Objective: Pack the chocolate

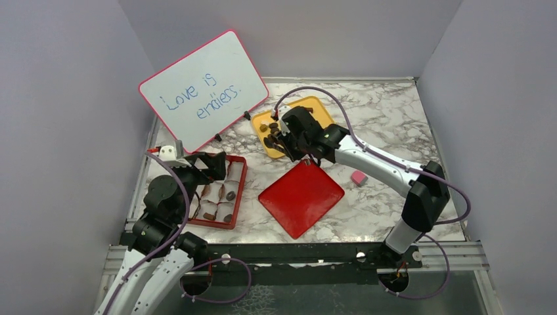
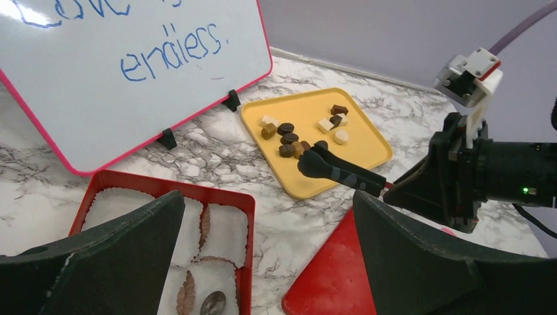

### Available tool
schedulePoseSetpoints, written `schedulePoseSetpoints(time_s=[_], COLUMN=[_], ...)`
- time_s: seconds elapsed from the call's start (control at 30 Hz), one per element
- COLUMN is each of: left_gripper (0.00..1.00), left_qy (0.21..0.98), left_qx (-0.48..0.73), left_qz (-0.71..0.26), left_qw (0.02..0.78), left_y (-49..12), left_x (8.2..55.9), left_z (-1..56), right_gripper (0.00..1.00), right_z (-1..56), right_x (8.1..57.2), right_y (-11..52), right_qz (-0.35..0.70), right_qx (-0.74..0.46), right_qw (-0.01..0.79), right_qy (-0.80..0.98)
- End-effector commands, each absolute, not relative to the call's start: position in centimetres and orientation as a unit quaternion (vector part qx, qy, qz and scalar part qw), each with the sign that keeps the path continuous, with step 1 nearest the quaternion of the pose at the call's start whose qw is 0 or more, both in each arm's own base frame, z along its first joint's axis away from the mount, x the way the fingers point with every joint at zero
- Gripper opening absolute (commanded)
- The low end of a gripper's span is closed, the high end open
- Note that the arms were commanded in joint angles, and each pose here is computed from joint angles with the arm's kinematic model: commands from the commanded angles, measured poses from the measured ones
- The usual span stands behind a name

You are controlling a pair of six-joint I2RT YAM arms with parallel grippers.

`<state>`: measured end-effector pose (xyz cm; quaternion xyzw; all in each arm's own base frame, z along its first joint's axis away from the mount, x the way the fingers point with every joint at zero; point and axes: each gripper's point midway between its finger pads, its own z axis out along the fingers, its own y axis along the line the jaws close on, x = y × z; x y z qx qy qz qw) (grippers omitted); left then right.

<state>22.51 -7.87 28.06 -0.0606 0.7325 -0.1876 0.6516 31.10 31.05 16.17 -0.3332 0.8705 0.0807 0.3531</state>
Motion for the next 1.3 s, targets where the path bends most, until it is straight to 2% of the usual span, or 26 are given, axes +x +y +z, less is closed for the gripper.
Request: schedulePoseSetpoints(time_s=[0.0, 0.4, 0.73, 1.27], left_gripper=[0.99, 0.99, 0.99, 0.99], left_qy=[0.701, 0.652, 0.631, 0.612], left_qx=[-0.101, -0.134, -0.149, -0.173], left_qz=[-0.180, -0.168, -0.170, -0.169], left_qw=[0.683, 0.727, 0.742, 0.753], left_y=[-5.9, -3.2, -2.1, -0.8], left_x=[21.7, 19.8, 18.7, 17.6], left_z=[30.3, 34.7, 36.3, 37.2], right_gripper=[0.29, 0.29, 0.30, 0.32], right_z=[19.2, 21.2, 20.6, 16.8], right_x=[29.3, 24.5, 20.1, 19.1], right_y=[32.6, 37.5, 42.9, 48.6], right_qz=[0.153, 0.210, 0.213, 0.209], right_qx=[-0.335, -0.384, -0.463, -0.529], right_qw=[0.371, 0.371, 0.372, 0.349], right_qy=[0.853, 0.819, 0.776, 0.745])
